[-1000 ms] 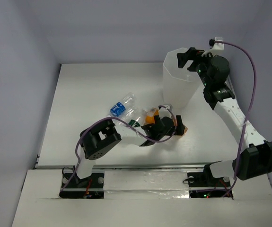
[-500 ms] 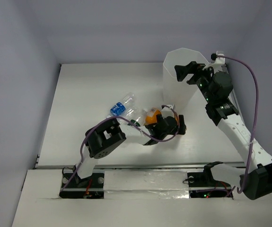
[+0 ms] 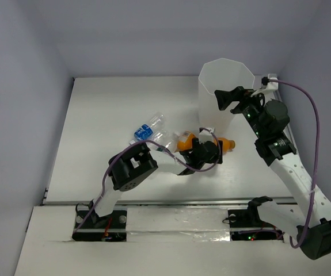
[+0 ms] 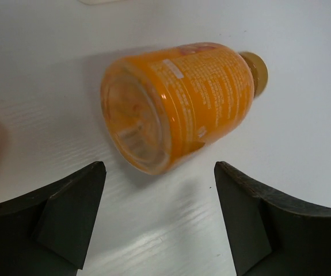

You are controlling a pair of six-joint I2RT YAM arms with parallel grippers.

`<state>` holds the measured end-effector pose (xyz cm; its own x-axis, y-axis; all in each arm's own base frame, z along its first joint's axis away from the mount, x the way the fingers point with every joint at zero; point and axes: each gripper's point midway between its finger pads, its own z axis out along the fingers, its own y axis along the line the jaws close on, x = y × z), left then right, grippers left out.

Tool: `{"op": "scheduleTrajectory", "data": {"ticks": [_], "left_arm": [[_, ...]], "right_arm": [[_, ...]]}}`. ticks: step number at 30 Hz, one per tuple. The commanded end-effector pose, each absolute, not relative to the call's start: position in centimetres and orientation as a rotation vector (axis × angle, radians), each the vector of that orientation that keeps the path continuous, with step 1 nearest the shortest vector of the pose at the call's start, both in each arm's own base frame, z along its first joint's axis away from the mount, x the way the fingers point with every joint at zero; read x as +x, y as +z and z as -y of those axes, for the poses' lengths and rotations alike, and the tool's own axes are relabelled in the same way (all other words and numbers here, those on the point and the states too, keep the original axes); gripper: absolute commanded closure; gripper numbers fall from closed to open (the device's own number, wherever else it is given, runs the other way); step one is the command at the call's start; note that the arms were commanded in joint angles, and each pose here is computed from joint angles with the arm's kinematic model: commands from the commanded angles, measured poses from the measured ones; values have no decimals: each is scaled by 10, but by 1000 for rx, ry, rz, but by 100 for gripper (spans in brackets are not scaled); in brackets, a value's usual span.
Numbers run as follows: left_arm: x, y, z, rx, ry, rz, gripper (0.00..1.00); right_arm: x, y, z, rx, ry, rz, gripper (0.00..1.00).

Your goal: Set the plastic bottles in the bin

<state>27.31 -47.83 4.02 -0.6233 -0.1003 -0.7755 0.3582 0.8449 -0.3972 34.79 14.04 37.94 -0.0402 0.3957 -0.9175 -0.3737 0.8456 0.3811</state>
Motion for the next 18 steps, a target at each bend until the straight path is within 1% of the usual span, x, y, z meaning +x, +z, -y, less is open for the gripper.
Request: {"op": "scheduleTrajectory", "data": {"ticks": [1, 8, 9, 12, 14, 18], "left_arm": [[277, 42, 473, 205, -635, -2137, 25], [264, 68, 461, 222, -712, -2104, 11], [263, 82, 463, 212, -753, -2076, 8], [259, 100, 464, 187, -819, -2051, 3], [260, 108, 466, 157, -847, -2036, 1], [267, 114, 478, 125, -890, -2029, 1]], "right_arm": [[338, 380, -142, 18, 645, -1477, 1], [329, 366, -136, 50, 643, -1489, 2], [328, 360, -136, 51, 646, -1496, 3], [322, 363, -134, 56, 653, -1477, 4], [319, 363, -134, 51, 655, -1478, 5], [315, 365, -134, 43, 659, -1478, 5]]}}
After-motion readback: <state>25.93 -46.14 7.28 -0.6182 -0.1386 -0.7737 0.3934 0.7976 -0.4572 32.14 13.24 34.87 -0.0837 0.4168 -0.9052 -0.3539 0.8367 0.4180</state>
